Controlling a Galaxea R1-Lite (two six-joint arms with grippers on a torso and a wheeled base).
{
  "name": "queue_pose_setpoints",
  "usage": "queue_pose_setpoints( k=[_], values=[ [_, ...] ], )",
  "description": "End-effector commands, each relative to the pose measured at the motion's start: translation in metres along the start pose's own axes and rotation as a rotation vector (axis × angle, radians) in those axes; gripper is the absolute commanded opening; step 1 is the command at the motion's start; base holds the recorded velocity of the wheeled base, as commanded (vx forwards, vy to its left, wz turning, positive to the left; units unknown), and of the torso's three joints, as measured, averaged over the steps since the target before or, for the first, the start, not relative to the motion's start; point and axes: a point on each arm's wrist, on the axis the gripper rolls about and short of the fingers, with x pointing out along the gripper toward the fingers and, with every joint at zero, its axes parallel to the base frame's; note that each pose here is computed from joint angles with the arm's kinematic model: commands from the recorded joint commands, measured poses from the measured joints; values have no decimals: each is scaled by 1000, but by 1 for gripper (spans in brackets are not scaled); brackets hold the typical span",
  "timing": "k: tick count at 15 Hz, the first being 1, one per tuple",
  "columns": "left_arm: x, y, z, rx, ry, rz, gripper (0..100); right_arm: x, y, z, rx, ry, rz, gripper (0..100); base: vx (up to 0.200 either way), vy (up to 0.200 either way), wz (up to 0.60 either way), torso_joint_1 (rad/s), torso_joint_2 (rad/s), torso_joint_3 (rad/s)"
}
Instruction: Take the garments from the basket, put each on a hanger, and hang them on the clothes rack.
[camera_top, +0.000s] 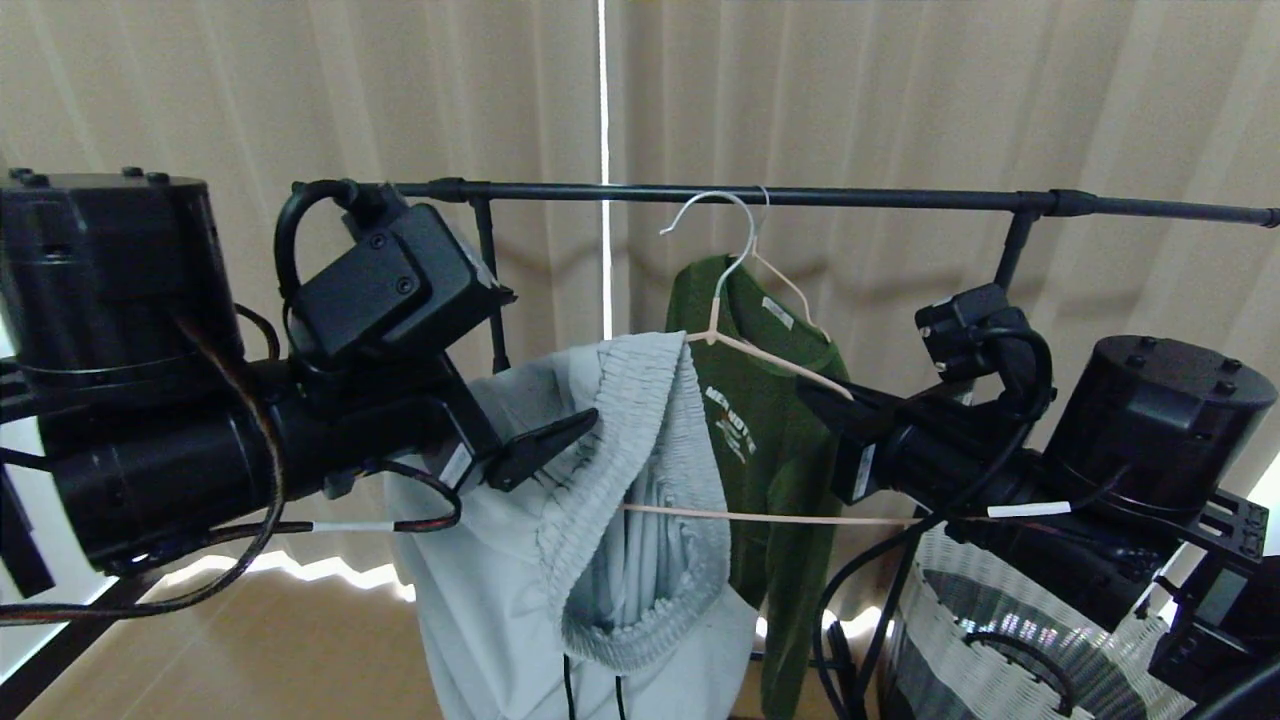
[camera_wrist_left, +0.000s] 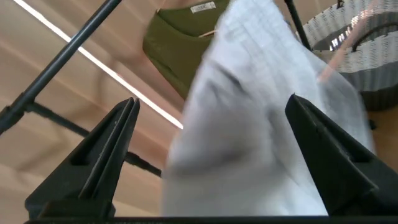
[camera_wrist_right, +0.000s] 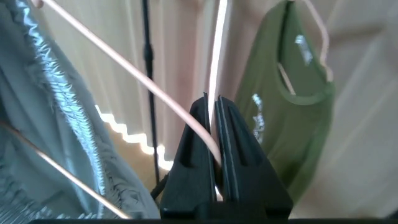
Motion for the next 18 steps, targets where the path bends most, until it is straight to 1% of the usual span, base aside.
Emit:
queue_pose_setpoints(
  k=[1,2,4,7,8,10,12,13,18],
  values=[
    [21,4,-11,-7,47,-1,100,-1,2,1,-12,-2,21,0,0,0,0,0,0,0],
    [22,5,-13,-9,54,2,100,-2,3,1,-16,-4,53,0,0,0,0,0,0,0],
    [21,8,-16,-9,65,10,100,-3,4,4,-17,-13,82,0,0,0,0,0,0,0],
    [21,6,-18,-11,73,4,100,-5,13,6,-16,-27,120,0,0,0,0,0,0,0],
    [21,6,-19,-3,74,3,100,-6,15,7,-16,-42,129,0,0,0,0,0,0,0],
    [20,9,-22,41,84,10,100,-7,19,8,-18,-60,160,0,0,0,0,0,0,0],
    [20,9,-23,51,84,10,100,-7,20,8,-18,-60,163,0,0,0,0,0,0,0],
    [20,9,-23,51,84,10,0,-7,20,8,-18,-58,165,0,0,0,0,0,0,0],
    [19,8,-25,49,90,5,0,-6,20,7,-17,-54,163,0,0,0,0,0,0,0]
  ],
)
